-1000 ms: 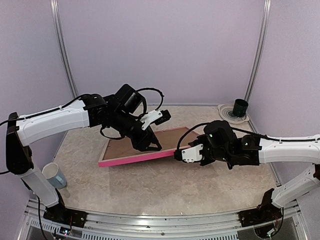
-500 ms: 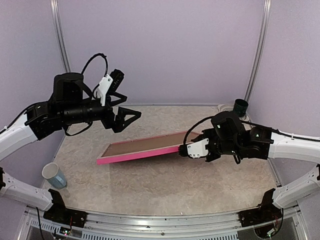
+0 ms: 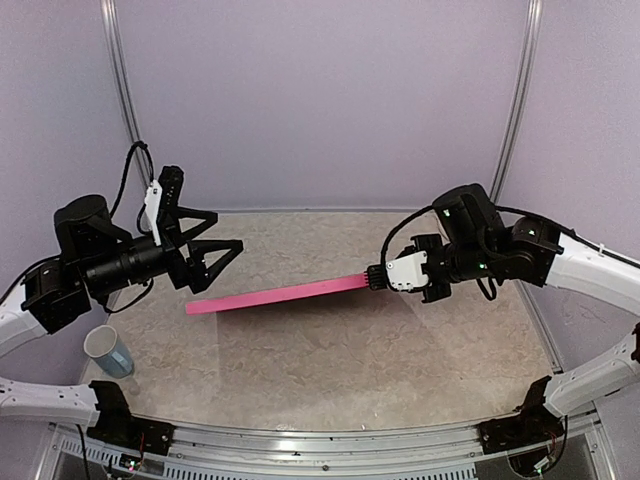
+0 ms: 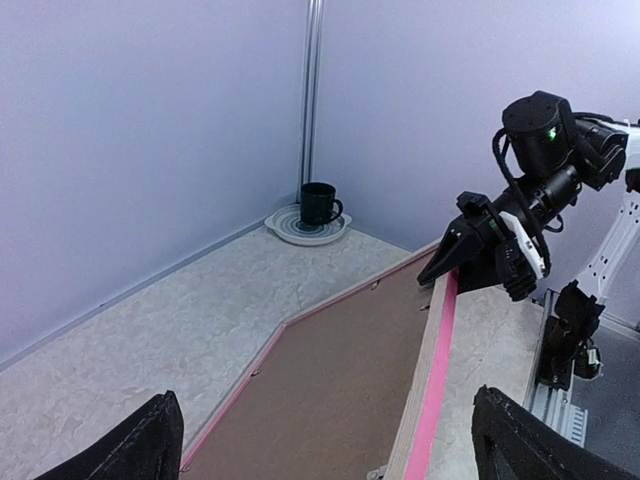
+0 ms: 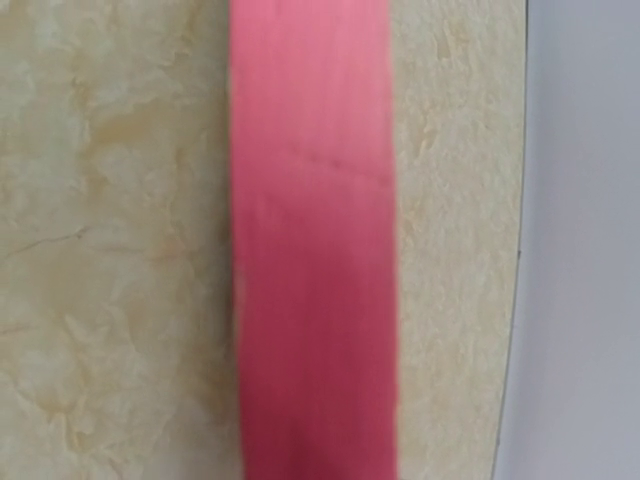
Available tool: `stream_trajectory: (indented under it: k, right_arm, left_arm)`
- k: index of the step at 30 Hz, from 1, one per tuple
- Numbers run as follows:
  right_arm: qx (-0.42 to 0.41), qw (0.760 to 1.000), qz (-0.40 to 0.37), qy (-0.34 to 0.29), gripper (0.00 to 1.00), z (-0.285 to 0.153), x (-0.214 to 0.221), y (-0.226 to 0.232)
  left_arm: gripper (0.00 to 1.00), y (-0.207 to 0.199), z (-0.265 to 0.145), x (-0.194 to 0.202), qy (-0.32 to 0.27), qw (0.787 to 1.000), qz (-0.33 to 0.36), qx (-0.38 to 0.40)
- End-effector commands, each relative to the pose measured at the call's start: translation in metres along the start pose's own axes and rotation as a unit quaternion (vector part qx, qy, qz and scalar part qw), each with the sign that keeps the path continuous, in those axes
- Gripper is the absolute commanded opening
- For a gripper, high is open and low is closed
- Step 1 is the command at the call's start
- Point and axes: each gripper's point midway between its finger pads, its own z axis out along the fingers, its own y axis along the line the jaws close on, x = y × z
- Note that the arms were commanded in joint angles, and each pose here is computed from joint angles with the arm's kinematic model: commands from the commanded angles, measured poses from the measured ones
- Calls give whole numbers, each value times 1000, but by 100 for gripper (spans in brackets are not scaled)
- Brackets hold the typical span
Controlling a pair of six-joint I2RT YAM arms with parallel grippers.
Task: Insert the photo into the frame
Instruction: Pass from the right arm to the left
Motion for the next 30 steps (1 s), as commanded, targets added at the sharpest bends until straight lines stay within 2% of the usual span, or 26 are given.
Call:
stream_trajectory:
  k: [1, 9, 14, 18, 24, 30]
  right_arm:
    - [13, 997, 57, -54, 0, -17, -18, -28]
    - [22, 996, 66, -56, 0, -29, -8, -46]
    - [27, 995, 71, -59, 0, -33, -5, -52]
    - [29, 994, 79, -67, 0, -37, -4, -62]
    - [33, 994, 85, -66, 0, -45, 0, -78]
    - [37, 993, 80, -75, 0, -54, -3, -79]
  left_arm:
    - [99, -16, -21, -32, -64, 997, -16, 45]
    - [99, -24, -17, 0, -2, 998, -4, 67]
    - [99, -32, -15, 16, 52, 994, 38, 83]
    - [99, -28, -3, 23, 90, 992, 71, 46]
    - [99, -35, -2, 5, 68, 991, 99, 58]
    - [99, -23, 3, 4, 100, 986, 134, 27]
